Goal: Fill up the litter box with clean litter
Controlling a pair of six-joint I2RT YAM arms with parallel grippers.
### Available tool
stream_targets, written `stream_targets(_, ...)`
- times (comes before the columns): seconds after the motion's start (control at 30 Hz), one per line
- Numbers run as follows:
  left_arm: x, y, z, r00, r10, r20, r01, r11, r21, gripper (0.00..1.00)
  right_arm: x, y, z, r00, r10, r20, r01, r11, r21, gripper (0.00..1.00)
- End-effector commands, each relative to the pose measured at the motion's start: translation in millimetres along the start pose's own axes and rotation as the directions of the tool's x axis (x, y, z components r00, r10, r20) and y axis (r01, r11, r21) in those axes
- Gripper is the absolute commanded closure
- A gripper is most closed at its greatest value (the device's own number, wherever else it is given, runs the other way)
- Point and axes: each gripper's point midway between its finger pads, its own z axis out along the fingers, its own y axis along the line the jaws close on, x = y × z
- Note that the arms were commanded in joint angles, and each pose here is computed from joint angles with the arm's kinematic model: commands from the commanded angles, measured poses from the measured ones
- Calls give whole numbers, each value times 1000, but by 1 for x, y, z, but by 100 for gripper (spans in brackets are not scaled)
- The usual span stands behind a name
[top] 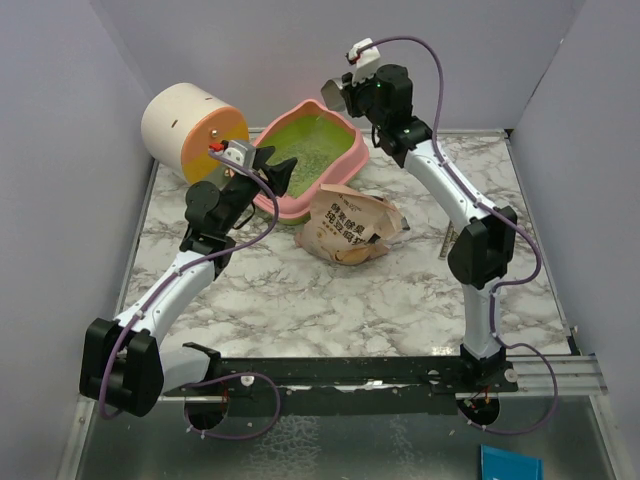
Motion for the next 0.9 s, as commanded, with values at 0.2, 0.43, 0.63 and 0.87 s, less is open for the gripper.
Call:
stream_targets(0.2, -8, 4, 4, 1000, 6, 16, -5, 1000, -11, 41, -52, -15, -35, 980, -154, 122, 137, 981, 137, 99)
stream_targets(0.43, 10, -9, 14, 997, 48, -58, -39, 989, 145, 23, -67, -48, -79, 991, -102, 92, 72, 956, 283, 99)
stream_targets(0.63, 32, -28, 14, 988, -5, -156, 67, 918, 390, 23, -39, -84, -132, 996, 81, -43, -58, 918, 393, 99)
stream_targets(0.87, 49, -56, -6, 979, -13, -205, 139, 776, 615, 23, -1, -89, -211, 952, 264, -155, -175, 885, 432, 99)
